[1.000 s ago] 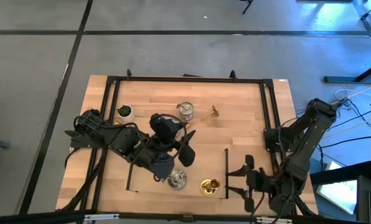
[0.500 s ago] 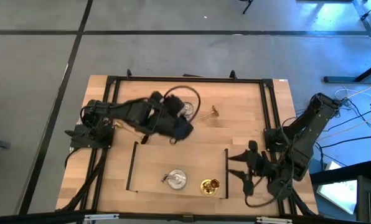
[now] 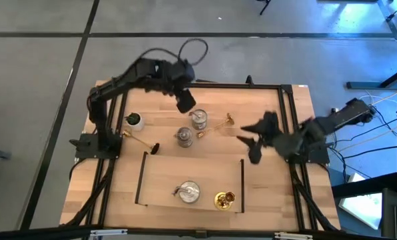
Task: Pick & Place candle stick holders
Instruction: Put the top silver scented candle on the shelf
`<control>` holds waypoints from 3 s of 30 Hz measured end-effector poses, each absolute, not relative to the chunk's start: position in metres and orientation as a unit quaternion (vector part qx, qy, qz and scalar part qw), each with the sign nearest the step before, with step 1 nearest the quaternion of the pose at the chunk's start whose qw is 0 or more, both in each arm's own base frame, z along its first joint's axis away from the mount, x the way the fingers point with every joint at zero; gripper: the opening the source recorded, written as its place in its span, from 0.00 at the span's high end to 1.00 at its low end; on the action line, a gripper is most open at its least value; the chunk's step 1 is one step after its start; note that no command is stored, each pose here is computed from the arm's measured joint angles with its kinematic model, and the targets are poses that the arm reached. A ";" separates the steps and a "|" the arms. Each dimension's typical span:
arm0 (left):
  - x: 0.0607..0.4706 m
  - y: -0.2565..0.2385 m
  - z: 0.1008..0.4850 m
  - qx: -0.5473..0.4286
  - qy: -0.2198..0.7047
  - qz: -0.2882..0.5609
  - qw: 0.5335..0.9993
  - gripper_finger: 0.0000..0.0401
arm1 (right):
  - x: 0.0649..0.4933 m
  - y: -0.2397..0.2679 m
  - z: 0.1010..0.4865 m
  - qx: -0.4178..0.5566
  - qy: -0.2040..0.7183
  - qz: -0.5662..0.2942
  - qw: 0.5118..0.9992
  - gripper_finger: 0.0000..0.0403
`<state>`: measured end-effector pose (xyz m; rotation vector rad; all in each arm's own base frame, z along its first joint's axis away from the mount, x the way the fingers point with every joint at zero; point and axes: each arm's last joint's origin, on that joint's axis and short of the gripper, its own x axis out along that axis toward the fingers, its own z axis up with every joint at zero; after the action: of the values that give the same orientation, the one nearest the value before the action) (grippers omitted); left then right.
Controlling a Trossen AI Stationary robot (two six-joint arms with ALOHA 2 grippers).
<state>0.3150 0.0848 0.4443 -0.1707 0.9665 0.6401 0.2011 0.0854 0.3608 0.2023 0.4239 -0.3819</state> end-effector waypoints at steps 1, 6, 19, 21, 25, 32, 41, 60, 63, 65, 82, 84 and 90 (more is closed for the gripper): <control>0.313 0.092 0.445 -0.072 0.460 0.292 0.836 0.54 | 0.204 0.077 0.364 0.096 0.208 -0.179 0.957 0.56; 0.309 0.127 0.449 -0.073 0.439 0.221 0.868 0.54 | 0.214 0.046 0.375 0.085 0.194 -0.151 0.966 0.61; 0.302 0.151 0.453 -0.089 0.399 0.098 0.907 0.54 | 0.239 -0.016 0.345 0.120 0.126 -0.029 0.984 0.64; 0.302 0.151 0.453 -0.086 0.404 0.095 0.906 0.54 | 0.240 -0.029 0.334 0.128 0.119 -0.028 0.984 0.64; 0.301 0.150 0.452 -0.078 0.408 0.085 0.905 0.54 | 0.236 -0.056 0.313 0.152 0.105 -0.017 0.983 0.64; 0.307 0.142 0.448 0.004 0.417 -0.002 0.909 0.54 | 0.224 -0.081 0.302 0.183 -0.006 0.095 0.979 0.64; 0.330 0.132 0.428 0.071 0.477 0.018 0.876 0.53 | 0.221 -0.080 0.301 0.208 0.014 0.157 0.965 0.64; 0.413 0.134 0.311 -0.060 0.613 0.064 0.785 0.40 | 0.211 -0.080 0.305 0.189 0.034 0.267 0.944 0.64; 0.414 0.132 0.310 -0.048 0.613 0.031 0.788 0.40 | 0.211 -0.080 0.305 0.185 0.033 0.267 0.945 0.64; 0.414 0.133 0.311 -0.034 0.611 0.030 0.790 0.39 | 0.211 -0.080 0.305 0.183 0.032 0.267 0.946 0.64; 0.429 0.134 0.290 0.002 0.619 0.035 0.784 0.03 | 0.211 -0.080 0.301 0.187 0.045 0.266 0.945 0.64; 0.429 0.137 0.286 0.002 0.628 0.044 0.777 0.02 | 0.211 -0.080 0.300 0.188 0.049 0.265 0.944 0.64; 0.427 0.151 0.284 -0.022 0.620 0.060 0.782 0.00 | 0.211 -0.080 0.297 0.194 0.059 0.265 0.943 0.64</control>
<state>0.4274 0.1515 0.2837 -0.0470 1.3394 0.1289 0.2112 -0.0802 0.2973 0.3960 0.1210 0.5398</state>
